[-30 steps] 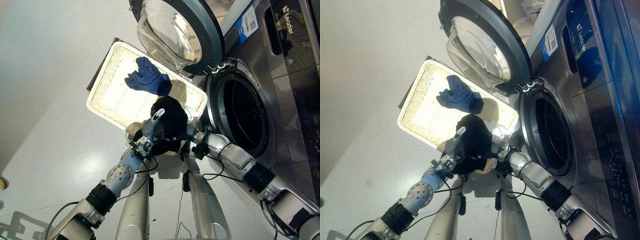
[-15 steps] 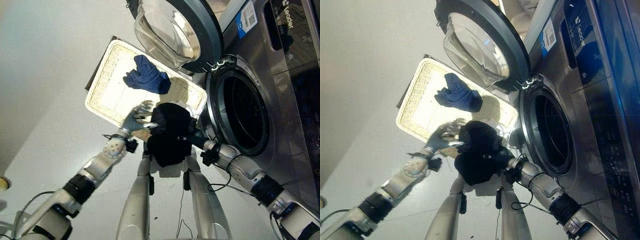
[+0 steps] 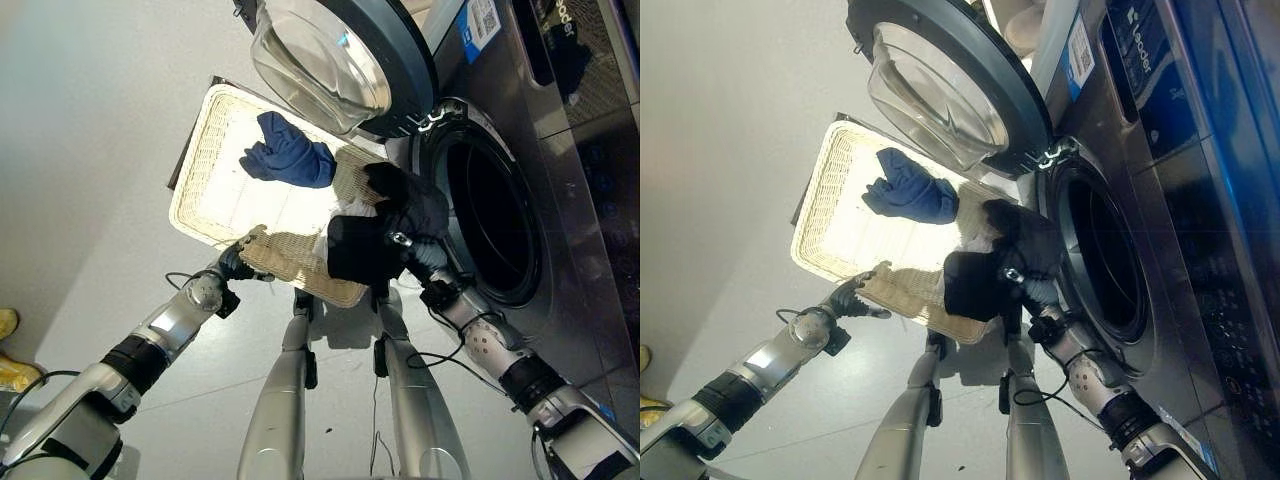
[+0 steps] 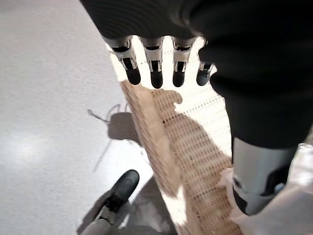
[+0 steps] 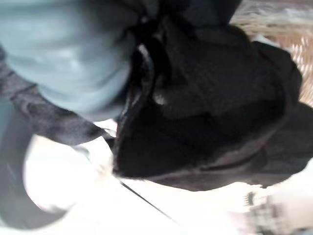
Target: Put the clothes into the washing machine.
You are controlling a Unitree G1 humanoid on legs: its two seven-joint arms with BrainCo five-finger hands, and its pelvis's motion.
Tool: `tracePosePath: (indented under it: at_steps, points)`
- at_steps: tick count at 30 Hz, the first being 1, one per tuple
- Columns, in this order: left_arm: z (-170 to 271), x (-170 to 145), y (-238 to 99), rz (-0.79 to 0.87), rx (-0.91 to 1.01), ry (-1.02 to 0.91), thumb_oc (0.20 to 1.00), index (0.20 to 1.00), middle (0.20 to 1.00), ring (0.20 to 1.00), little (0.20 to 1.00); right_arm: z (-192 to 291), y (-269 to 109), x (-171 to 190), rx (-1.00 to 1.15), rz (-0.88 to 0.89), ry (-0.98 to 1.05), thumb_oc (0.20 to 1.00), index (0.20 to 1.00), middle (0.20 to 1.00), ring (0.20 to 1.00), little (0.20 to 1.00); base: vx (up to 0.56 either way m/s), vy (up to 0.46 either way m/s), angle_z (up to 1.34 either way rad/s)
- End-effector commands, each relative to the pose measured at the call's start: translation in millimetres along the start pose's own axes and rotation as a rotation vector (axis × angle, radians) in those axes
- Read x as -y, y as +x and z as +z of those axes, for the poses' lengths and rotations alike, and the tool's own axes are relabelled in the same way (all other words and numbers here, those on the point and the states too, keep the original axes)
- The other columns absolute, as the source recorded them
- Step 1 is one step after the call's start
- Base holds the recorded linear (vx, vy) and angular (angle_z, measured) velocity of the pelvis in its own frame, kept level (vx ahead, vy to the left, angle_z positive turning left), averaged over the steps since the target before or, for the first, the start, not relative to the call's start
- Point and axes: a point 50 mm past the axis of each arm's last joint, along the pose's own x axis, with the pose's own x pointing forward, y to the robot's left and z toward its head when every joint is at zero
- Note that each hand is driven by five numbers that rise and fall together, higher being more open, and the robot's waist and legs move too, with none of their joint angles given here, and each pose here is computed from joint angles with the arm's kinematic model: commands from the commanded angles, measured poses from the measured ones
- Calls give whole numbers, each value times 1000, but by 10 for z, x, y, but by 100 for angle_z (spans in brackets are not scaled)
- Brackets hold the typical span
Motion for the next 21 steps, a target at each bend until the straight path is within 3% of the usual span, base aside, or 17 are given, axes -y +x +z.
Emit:
tracePosePath:
  at_steps: [1,3,4,5,6,11,12,14,15,16,21]
  points:
    - [-53,170,6,47,9,-220,1000,1000,1000,1000,1000,159,-56,54,216,-13,361,200,200,200,200,200,30,8,-8]
    - [-77,182,3,69,15,-266,1000,1000,1000,1000,1000,178,-73,136,277,-52,447,200,200,200,200,200,19,-5,-9]
    - [-143,204,-14,115,14,-362,1000,1000,1000,1000,1000,288,-109,273,444,-135,610,200,200,200,200,200,18,-9,-8]
    - [-143,204,-14,115,14,-362,1000,1000,1000,1000,1000,288,-109,273,444,-135,610,200,200,200,200,200,43,-45,-9]
    - [-235,224,-37,141,11,-440,1000,1000,1000,1000,1000,472,-153,342,628,-218,669,200,200,200,200,200,36,-54,-1]
    - [-435,326,-63,130,-28,-496,1000,1000,1000,1000,1000,1191,-208,328,1008,-338,791,200,200,200,200,200,15,-70,-1]
    - [-434,321,-59,132,-26,-497,1000,1000,1000,1000,1000,1236,-207,320,1024,-340,797,200,200,200,200,200,29,-51,0]
    - [-562,439,-106,106,-57,-499,1000,1000,1000,1000,1000,1893,-357,285,1278,-381,862,200,200,200,200,200,9,-74,-1]
    - [-562,439,-106,106,-57,-499,1000,1000,1000,1000,1000,1893,-357,285,1278,-381,862,200,200,200,200,200,14,-54,1]
    - [-634,502,-151,91,-71,-497,1000,1000,1000,1000,1000,2180,-530,297,1425,-395,875,200,200,200,200,200,48,-20,-2]
    - [-707,484,-203,63,-84,-479,1000,1000,1000,1000,1000,2564,-868,172,1659,-346,985,200,200,200,200,200,15,-34,-6]
